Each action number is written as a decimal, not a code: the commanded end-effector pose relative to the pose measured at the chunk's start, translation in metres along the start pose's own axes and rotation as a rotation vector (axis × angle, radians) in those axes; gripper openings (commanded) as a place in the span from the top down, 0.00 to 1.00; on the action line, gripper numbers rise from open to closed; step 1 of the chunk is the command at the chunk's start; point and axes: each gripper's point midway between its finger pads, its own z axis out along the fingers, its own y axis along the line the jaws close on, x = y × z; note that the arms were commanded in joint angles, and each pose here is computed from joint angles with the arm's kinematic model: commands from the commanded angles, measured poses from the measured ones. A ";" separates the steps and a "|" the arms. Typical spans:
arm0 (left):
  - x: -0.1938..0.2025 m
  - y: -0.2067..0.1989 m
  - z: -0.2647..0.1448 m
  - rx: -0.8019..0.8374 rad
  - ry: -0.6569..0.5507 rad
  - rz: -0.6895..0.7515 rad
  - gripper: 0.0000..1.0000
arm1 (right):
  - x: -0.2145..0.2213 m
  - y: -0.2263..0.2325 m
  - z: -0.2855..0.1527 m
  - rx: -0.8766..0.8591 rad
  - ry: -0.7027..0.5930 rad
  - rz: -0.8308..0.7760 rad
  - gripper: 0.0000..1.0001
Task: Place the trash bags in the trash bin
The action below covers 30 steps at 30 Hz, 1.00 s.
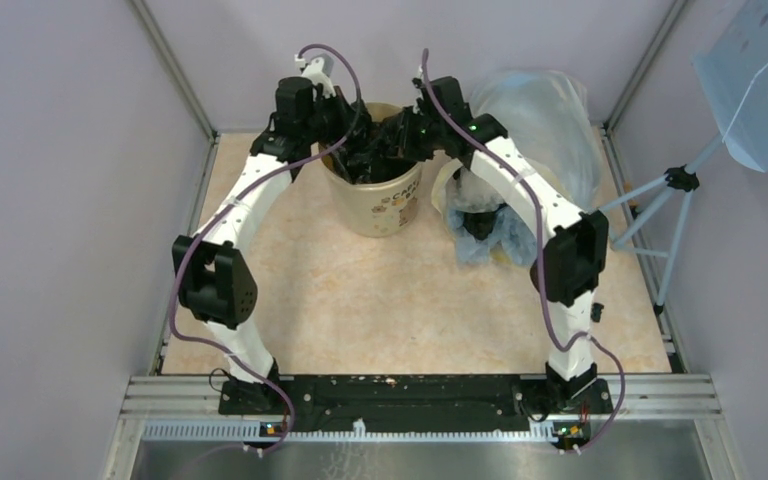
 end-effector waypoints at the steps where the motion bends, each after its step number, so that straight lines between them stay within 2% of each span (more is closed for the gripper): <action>1: -0.021 -0.005 0.019 0.016 -0.054 0.018 1.00 | -0.047 0.035 -0.086 -0.095 -0.172 -0.039 1.00; 8: -0.011 0.004 0.039 -0.021 -0.052 0.026 1.00 | -0.033 -0.002 -0.122 -0.144 -0.186 0.048 1.00; 12: -0.005 0.011 0.036 -0.048 -0.032 0.042 1.00 | -0.015 -0.012 -0.128 -0.178 -0.140 0.063 1.00; 21: -0.044 -0.001 -0.024 -0.079 -0.065 0.105 1.00 | 0.018 -0.021 -0.128 -0.211 -0.063 0.083 1.00; 30: -0.050 0.001 -0.058 -0.101 0.014 0.136 1.00 | 0.004 0.010 -0.150 -0.318 -0.070 0.077 1.00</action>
